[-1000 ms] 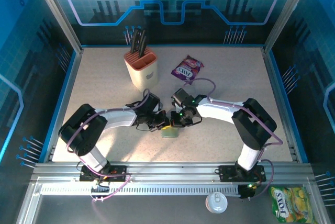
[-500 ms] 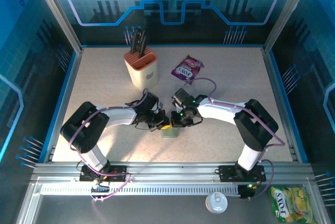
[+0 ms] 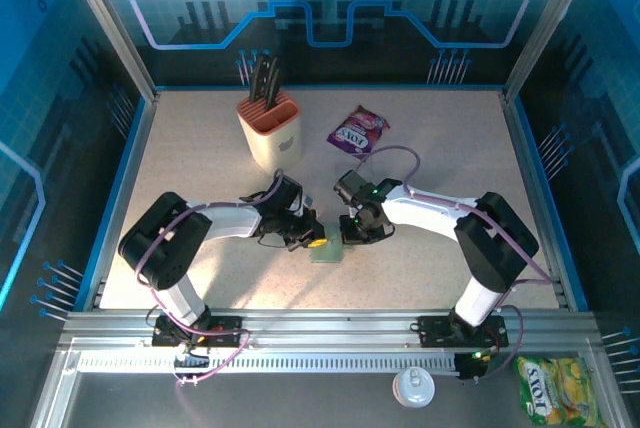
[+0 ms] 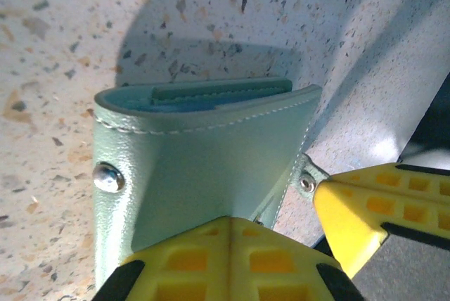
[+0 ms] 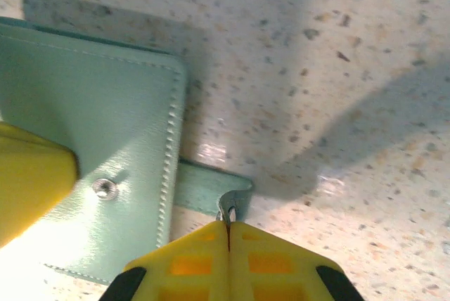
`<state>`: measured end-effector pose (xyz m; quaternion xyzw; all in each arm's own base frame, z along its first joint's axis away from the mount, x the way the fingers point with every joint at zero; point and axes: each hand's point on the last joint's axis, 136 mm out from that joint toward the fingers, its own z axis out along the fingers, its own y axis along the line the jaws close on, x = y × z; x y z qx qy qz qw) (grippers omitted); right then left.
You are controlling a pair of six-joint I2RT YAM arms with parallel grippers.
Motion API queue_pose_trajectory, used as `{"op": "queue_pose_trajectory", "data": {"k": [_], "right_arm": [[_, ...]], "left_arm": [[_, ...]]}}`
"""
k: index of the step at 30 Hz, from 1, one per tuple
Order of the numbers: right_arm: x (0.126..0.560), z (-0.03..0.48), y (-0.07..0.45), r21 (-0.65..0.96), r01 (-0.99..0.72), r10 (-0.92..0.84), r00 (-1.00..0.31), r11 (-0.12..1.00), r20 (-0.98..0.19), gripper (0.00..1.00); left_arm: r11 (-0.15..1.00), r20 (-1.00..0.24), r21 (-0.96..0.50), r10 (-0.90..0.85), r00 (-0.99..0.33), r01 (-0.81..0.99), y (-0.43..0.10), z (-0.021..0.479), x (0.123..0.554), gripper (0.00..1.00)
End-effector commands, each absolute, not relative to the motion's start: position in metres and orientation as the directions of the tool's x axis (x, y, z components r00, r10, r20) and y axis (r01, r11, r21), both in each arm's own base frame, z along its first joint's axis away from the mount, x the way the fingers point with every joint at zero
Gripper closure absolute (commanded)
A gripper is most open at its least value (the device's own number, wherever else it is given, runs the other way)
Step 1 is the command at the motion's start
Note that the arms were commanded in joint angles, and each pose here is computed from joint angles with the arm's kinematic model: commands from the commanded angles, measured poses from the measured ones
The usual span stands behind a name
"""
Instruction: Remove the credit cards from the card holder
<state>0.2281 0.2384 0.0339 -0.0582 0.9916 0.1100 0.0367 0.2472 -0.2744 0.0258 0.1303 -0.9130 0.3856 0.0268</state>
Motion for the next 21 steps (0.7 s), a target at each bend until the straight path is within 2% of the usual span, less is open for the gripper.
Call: {"op": "queue_pose_trajectory", "data": {"k": [1,6,8,11,16,21], "right_arm": [[0.222,0.036,0.21,0.136,-0.1,-0.092,-0.993,0.986,-0.069,1.0],[0.226,0.041,0.21,0.164,-0.095,-0.083,-0.994,0.982,-0.077,0.99],[0.228,0.041,0.216,0.214,-0.084,-0.071,-0.995,0.973,-0.071,0.9],[0.23,0.041,0.225,0.273,-0.071,-0.056,-0.997,0.959,-0.061,0.83],[0.236,0.039,0.233,0.309,-0.07,-0.054,-0.997,0.949,-0.063,0.81],[0.241,0.036,0.242,0.386,-0.049,-0.031,-0.998,0.921,-0.051,0.8]], "left_arm": [[0.774,0.239,-0.51,-0.29,-0.927,-0.374,-0.237,-0.025,0.217,1.0],[0.763,0.219,-0.544,-0.272,-0.937,-0.349,-0.243,-0.017,0.222,1.0],[0.761,0.214,-0.555,-0.26,-0.942,-0.336,-0.245,-0.013,0.224,0.99],[0.752,0.194,-0.581,-0.243,-0.95,-0.311,-0.251,-0.004,0.229,0.92],[0.725,0.146,-0.635,-0.224,-0.964,-0.265,-0.261,0.015,0.24,0.8],[0.712,0.119,-0.659,-0.22,-0.968,-0.242,-0.267,0.028,0.249,0.78]]}}
